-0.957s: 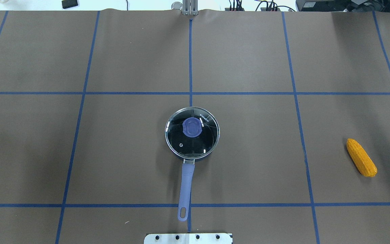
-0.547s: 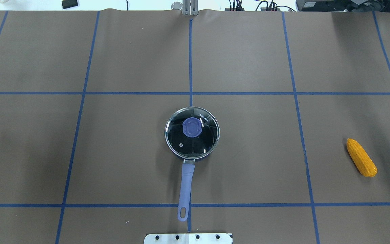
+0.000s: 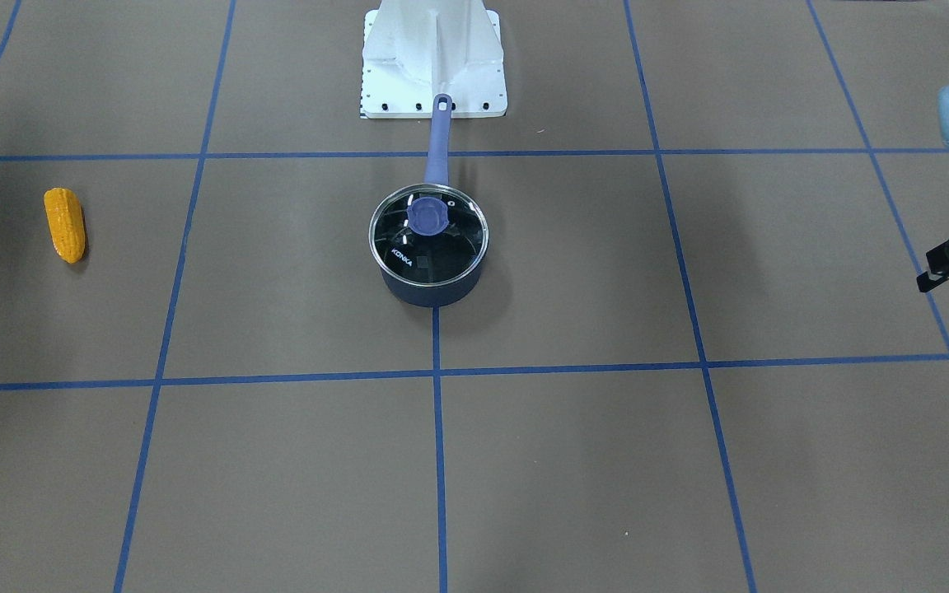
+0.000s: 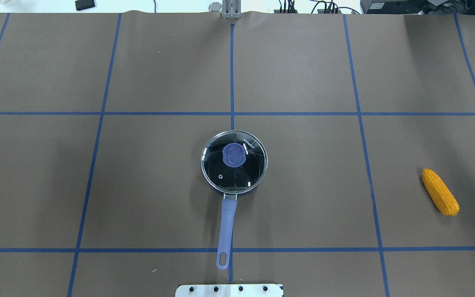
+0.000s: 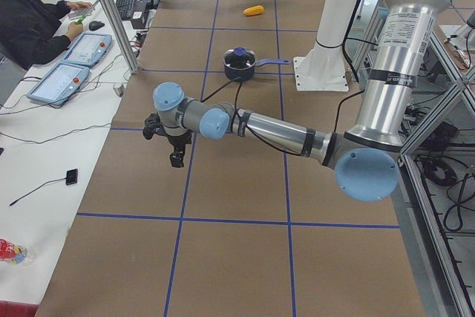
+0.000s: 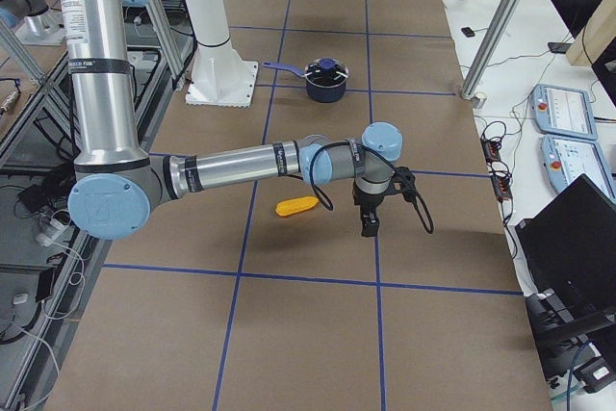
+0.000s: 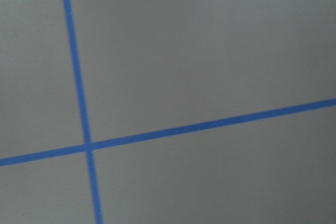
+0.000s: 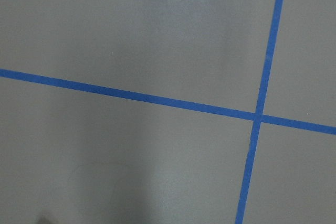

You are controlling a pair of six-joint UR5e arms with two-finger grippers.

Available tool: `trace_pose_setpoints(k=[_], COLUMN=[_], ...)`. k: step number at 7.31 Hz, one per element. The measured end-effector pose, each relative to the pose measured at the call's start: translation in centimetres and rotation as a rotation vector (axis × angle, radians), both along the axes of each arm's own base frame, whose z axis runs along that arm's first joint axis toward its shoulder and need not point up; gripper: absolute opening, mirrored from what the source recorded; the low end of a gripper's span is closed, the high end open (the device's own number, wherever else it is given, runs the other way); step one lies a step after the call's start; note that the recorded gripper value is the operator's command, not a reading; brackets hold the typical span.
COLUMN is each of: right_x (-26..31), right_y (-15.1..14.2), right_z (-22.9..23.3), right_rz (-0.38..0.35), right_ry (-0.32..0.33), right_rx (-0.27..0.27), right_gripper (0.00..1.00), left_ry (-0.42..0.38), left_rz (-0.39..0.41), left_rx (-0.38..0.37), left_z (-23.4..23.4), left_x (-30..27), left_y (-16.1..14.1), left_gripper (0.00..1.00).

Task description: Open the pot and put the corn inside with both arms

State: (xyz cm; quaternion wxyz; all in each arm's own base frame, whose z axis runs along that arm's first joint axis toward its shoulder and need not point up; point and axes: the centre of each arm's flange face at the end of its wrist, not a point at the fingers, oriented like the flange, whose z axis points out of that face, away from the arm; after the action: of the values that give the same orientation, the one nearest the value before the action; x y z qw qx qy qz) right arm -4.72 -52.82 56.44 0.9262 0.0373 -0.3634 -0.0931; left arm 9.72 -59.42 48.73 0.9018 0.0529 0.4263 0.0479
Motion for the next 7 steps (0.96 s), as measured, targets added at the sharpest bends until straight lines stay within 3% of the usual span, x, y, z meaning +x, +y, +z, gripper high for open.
trace_pose_setpoints(k=[2,4,7], right_x=[-1.0,-2.1,-5.1], right_y=[1.7,5.1,10.2], right_z=[-0.3,-0.3,2.0], right_rz=[-0.028,-0.061,-0.084], right_ry=[-0.015,-0.039,-0.075], right_rx=[0.004,0.04,0.084], right_gripper=[1.0,0.98,0.96], left_ry=[0.077,0.098,0.107], left_rz=[-0.003,0.011,0.013], left_rx=[-0.034,-0.011,0.038], left_z=[-8.8,-16.8,-25.9], left_x=[6.6,12.2,20.1], left_y=[-2.6,-3.8,-2.5], left_gripper=[0.99,0.99,0.99])
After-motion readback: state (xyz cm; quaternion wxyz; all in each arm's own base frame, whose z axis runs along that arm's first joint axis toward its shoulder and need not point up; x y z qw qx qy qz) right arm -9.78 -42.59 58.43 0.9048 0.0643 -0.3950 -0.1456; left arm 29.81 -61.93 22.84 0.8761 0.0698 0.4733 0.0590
